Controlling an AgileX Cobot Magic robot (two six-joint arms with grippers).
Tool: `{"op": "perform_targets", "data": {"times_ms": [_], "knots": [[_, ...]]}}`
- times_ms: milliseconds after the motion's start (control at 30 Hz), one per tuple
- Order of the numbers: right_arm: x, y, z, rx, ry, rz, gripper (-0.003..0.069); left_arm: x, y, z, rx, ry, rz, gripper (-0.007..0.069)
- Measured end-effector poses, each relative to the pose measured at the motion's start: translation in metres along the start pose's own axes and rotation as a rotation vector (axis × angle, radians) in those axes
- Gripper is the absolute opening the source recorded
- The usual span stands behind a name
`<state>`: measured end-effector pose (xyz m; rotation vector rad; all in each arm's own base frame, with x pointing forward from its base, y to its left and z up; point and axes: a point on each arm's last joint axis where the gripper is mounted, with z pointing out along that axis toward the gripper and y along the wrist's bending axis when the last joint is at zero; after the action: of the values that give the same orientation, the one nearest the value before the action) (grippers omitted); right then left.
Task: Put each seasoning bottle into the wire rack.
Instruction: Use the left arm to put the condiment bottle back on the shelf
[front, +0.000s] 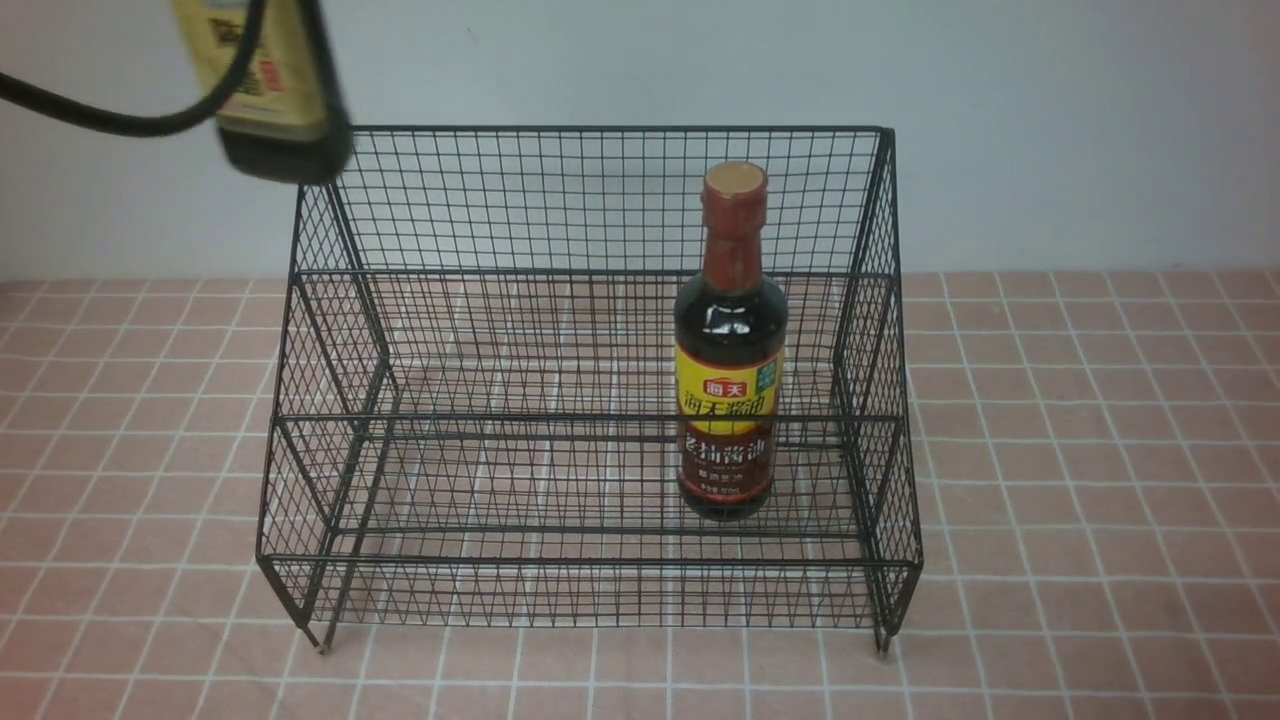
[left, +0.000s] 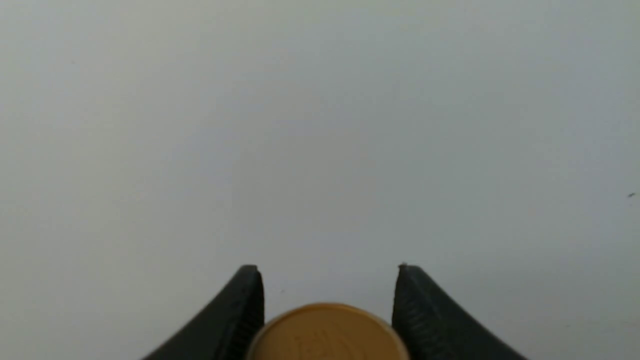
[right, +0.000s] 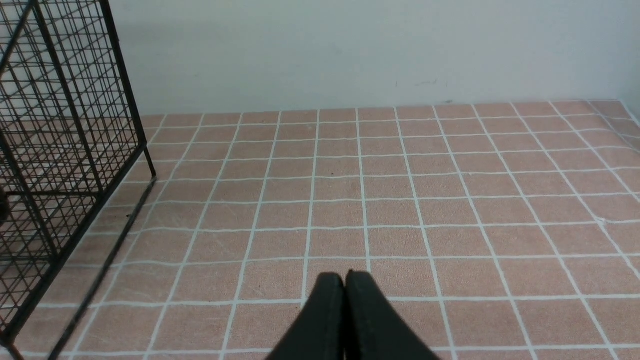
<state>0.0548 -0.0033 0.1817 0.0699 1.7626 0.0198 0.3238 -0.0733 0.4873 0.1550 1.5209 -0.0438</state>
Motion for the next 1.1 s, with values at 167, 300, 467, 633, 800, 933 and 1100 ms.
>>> {"op": "perform_targets", "data": {"times_ms": [167, 300, 467, 633, 800, 933, 1100], "knots": [[0.0, 0.0, 0.0, 0.0, 0.0, 0.0, -0.0014, 0.008, -0.007, 0.009, 0.02, 0.016, -0.042, 0.0304], [0.0, 0.0, 0.0, 0.0, 0.0, 0.0, -0.0014, 0.02, -0.009, 0.02, 0.021, 0.041, -0.074, 0.0304], [0.0, 0.0, 0.0, 0.0, 0.0, 0.0, -0.0014, 0.038, -0.013, 0.036, 0.022, 0.097, -0.108, 0.0304], [0.0, 0.0, 0.0, 0.0, 0.0, -0.001, -0.0014, 0.058, -0.015, 0.049, 0.005, 0.167, -0.12, 0.0304], [0.0, 0.0, 0.0, 0.0, 0.0, -0.001, -0.0014, 0.076, -0.014, 0.056, -0.04, 0.259, -0.119, 0.0304], [0.0, 0.0, 0.0, 0.0, 0.0, -0.001, -0.0014, 0.089, -0.018, 0.059, -0.073, 0.346, -0.11, 0.0304], [0.0, 0.0, 0.0, 0.0, 0.0, -0.001, -0.0014, 0.103, -0.035, 0.058, -0.08, 0.444, -0.097, 0.0304]]}}
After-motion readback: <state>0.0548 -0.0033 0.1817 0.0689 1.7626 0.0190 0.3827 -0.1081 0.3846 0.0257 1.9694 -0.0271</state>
